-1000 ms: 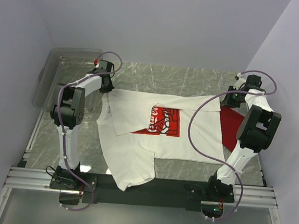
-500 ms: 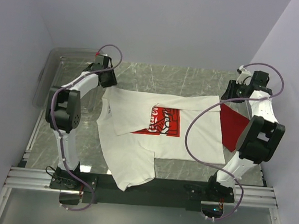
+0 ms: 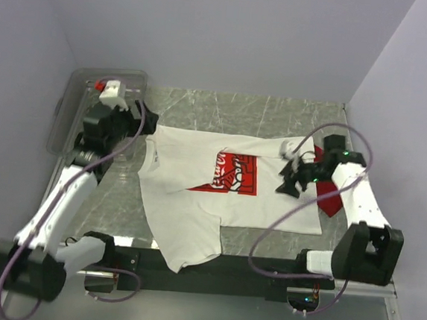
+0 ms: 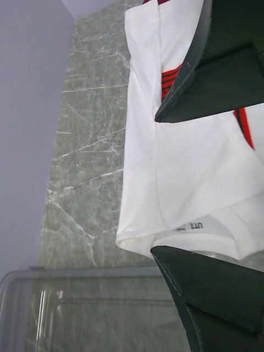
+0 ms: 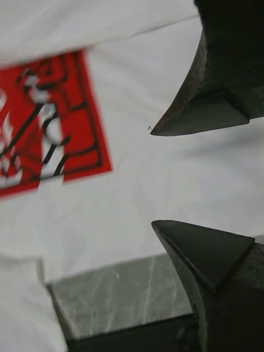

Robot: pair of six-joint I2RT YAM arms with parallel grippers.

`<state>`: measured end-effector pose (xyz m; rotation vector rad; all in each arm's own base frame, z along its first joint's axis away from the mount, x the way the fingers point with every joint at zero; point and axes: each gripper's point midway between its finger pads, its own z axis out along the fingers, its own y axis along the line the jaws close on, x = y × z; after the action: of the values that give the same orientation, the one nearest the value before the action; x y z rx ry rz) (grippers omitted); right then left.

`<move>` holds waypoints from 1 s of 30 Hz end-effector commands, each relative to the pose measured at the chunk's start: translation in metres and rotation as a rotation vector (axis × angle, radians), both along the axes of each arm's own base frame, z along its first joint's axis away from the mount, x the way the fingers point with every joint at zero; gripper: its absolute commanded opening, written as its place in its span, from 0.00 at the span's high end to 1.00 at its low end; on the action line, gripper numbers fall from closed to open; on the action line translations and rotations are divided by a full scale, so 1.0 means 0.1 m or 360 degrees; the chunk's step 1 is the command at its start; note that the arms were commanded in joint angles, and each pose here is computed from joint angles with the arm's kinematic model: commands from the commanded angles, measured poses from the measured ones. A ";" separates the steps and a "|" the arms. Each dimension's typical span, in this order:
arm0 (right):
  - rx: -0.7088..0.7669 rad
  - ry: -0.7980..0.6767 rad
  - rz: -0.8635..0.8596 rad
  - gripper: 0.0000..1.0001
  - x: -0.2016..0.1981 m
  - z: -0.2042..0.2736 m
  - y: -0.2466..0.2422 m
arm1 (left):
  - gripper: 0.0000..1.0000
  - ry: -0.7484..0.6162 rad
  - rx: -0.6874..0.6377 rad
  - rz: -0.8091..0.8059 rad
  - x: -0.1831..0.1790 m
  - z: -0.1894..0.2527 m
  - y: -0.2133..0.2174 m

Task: Fold and stack the t-shirts
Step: Fold the tshirt

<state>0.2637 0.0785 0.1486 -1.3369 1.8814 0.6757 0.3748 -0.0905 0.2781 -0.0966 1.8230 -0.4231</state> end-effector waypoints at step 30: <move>-0.0747 -0.0350 0.1398 0.57 -2.08 -1.35 2.24 | 0.01 -0.0098 -0.0435 0.0020 -1.83 0.11 0.16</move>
<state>0.0460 0.2929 0.0147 -2.5116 1.2334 0.5286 0.1950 -0.0746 0.2903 -0.2639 1.6993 -0.6422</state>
